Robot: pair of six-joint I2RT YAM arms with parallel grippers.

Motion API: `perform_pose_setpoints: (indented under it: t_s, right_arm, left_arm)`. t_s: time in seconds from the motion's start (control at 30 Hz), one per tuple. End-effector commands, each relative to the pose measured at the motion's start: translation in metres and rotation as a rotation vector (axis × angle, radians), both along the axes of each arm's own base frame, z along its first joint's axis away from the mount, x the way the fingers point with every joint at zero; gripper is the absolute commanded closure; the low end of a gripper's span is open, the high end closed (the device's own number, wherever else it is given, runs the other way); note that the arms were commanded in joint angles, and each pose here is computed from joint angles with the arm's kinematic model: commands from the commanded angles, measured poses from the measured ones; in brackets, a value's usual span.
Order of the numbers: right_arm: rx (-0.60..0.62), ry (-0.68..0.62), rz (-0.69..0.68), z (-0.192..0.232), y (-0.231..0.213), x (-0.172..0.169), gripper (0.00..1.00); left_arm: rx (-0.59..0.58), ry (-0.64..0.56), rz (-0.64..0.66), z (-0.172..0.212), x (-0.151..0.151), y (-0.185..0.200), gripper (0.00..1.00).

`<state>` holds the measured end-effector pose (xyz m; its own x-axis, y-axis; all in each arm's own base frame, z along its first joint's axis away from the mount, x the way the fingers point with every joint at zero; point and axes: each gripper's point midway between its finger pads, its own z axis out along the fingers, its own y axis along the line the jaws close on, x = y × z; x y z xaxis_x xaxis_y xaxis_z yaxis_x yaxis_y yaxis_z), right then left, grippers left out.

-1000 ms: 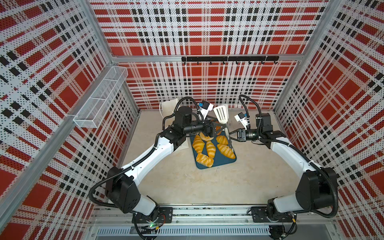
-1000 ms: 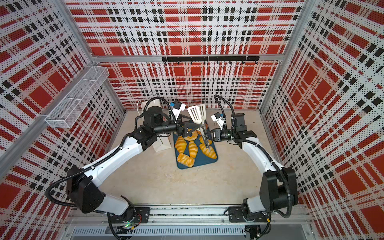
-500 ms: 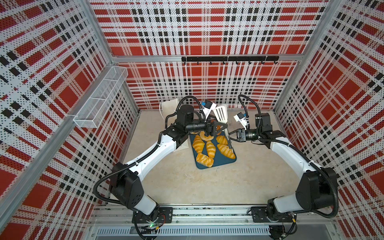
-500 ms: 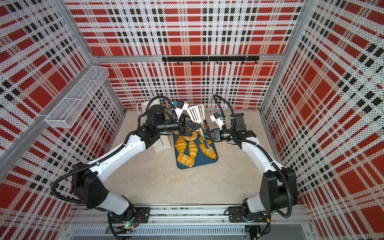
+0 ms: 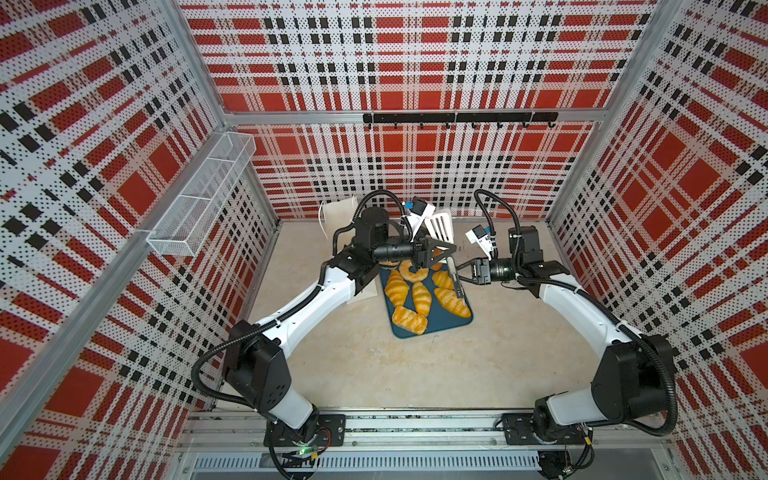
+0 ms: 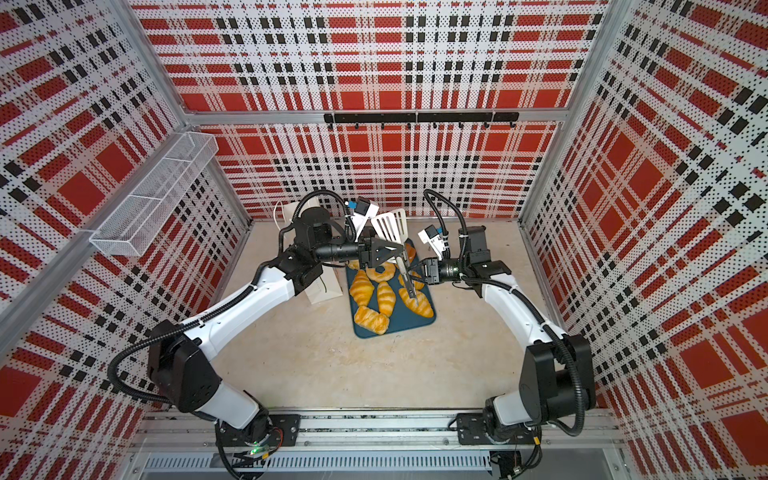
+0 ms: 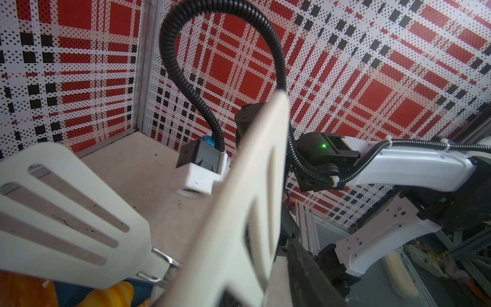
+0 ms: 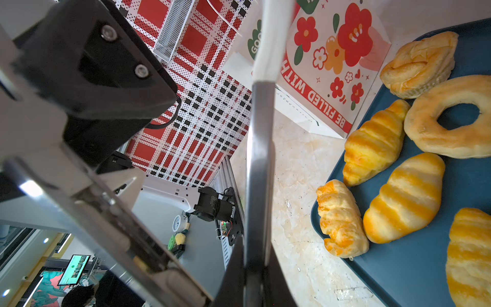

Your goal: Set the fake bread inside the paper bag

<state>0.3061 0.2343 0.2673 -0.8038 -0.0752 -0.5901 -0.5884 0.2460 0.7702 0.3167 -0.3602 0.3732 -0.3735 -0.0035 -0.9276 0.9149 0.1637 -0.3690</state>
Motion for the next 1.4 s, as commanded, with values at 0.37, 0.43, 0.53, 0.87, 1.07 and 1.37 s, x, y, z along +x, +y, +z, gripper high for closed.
perform_pose_setpoints:
  t_s: [0.37, 0.43, 0.53, 0.87, 1.07, 1.37]
  right_arm:
    - [0.040, -0.116, 0.025, 0.027, 0.003, 0.000, 0.94]
    - [0.019, -0.121, 0.009, 0.024, 0.002, 0.001, 0.89]
    - [-0.035, -0.136, -0.039, 0.017, -0.002, 0.006, 0.74]
    - [0.009, -0.219, -0.274, 0.034, -0.050, 0.029, 0.04]
    - [0.117, -0.236, -0.266, 0.050, -0.057, 0.016, 0.00]
    - [0.235, -0.202, -0.144, 0.058, -0.040, -0.005, 0.00]
  left_arm:
    - [-0.065, -0.054, -0.026, 0.025, 0.000, -0.001, 0.82]
    - [-0.073, -0.053, -0.028, 0.026, 0.000, -0.002, 0.86]
    - [-0.089, -0.052, -0.035, 0.027, -0.001, -0.002, 0.88]
    - [-0.110, -0.057, -0.041, 0.029, -0.004, 0.000, 0.88]
    - [-0.114, -0.068, -0.042, 0.031, -0.005, 0.000, 0.87]
    - [-0.114, -0.076, -0.062, 0.032, -0.006, -0.006, 0.87]
